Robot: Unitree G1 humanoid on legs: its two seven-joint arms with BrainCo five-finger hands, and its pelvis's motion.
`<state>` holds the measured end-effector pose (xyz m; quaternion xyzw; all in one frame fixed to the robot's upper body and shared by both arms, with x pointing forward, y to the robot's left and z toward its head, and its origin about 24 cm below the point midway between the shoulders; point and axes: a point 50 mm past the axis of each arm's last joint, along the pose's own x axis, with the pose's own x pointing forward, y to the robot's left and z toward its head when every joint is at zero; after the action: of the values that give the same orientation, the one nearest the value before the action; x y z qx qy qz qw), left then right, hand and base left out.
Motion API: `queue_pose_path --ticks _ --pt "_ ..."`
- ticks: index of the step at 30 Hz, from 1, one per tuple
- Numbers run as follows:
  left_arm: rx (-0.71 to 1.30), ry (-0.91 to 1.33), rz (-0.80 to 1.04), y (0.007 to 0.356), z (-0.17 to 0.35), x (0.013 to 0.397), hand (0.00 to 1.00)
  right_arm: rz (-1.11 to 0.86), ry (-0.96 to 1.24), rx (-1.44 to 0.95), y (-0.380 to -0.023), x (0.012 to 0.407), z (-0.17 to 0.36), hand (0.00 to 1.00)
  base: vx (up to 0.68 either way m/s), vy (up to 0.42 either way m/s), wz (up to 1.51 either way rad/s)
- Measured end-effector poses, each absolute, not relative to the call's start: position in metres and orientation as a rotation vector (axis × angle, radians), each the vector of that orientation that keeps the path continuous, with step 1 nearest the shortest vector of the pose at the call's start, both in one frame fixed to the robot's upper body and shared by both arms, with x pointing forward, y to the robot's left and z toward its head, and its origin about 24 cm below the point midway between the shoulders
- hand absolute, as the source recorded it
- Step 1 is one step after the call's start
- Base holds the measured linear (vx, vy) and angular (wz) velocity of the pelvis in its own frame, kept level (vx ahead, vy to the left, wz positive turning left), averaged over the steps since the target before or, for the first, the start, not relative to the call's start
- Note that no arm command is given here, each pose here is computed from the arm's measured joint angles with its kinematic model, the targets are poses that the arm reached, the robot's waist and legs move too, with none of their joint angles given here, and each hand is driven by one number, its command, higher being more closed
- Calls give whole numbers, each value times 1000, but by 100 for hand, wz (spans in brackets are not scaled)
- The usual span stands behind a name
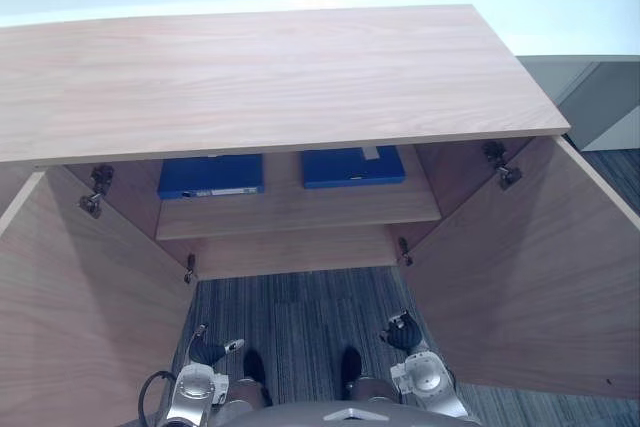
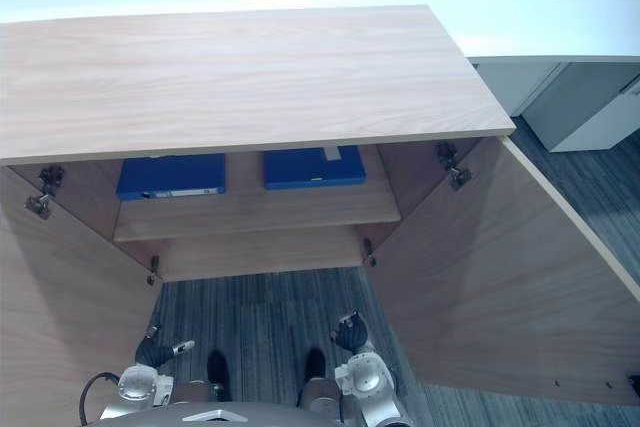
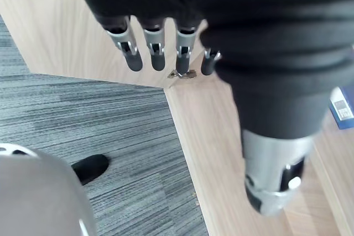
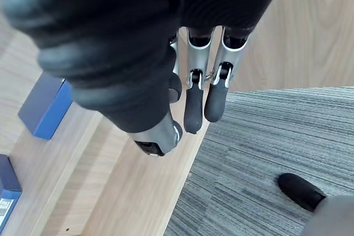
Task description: Walk over to the cabinet, pick up the folder, carry it to the office cabinet, place the folder inside the office cabinet, then close the office cabinet door
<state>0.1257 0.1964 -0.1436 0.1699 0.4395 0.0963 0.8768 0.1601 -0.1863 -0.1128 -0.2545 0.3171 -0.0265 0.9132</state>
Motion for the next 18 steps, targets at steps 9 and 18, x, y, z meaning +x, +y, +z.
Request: queue_pose_path --ticks 9,18 --pt "356 977 179 195 -150 112 0 -165 824 -433 -196 136 -132 0 -3 24 -14" --pt "354 1005 169 195 -153 109 0 -246 932 -336 -200 125 -143 0 10 2 -2"
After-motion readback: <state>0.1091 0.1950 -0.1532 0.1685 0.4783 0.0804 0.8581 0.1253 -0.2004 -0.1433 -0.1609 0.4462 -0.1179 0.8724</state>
